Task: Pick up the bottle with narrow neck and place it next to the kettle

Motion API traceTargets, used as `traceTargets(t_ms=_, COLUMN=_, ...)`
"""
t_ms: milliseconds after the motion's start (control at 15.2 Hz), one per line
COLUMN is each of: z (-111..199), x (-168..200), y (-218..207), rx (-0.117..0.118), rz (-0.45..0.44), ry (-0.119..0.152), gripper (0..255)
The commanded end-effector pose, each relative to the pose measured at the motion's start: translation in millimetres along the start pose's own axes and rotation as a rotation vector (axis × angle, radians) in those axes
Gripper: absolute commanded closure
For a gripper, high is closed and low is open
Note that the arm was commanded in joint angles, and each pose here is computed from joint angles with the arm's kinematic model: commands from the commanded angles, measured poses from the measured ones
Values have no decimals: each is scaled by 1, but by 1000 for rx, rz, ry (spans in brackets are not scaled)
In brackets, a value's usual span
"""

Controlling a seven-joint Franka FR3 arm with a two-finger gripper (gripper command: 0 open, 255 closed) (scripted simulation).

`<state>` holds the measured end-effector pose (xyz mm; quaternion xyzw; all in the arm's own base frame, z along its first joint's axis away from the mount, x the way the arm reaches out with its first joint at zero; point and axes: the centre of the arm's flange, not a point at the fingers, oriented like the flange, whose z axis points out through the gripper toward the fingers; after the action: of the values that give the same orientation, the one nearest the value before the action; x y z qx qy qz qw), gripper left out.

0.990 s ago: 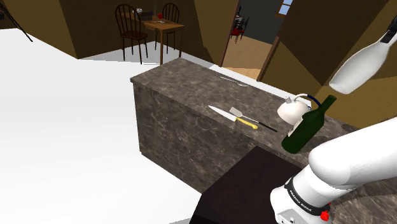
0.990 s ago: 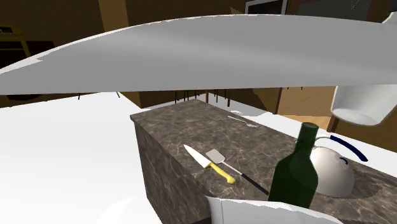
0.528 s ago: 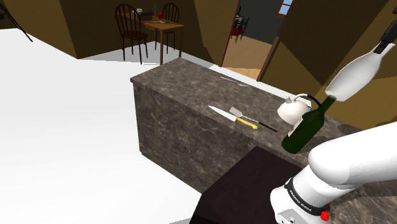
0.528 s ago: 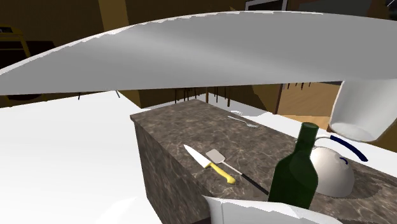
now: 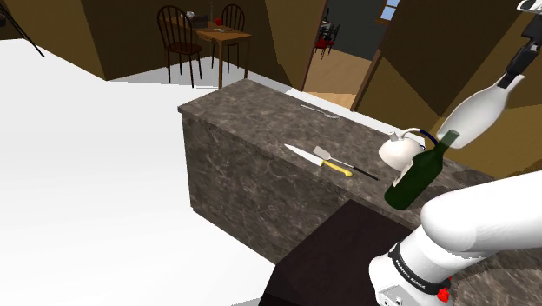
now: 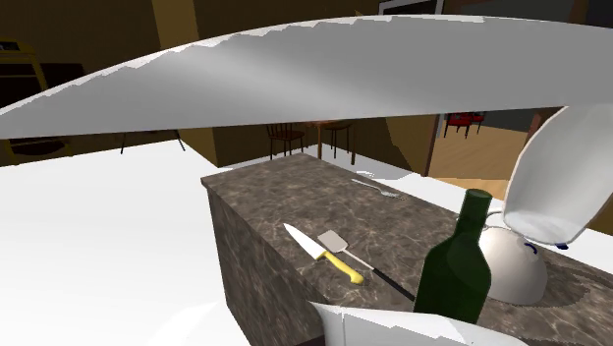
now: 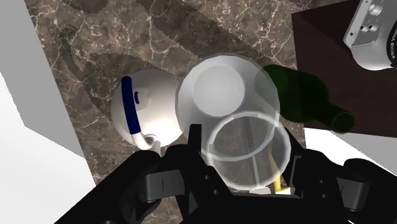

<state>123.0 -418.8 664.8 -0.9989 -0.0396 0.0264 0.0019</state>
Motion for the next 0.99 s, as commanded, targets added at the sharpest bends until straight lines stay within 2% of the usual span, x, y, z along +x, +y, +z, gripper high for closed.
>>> traceTargets(t_ms=0, z=10, x=1, y=0, rx=-1, rz=0, ry=0, gripper=255)
traceTargets(t_ms=924, z=84, x=5, y=0, rx=-1, rz=0, ry=0, gripper=255)
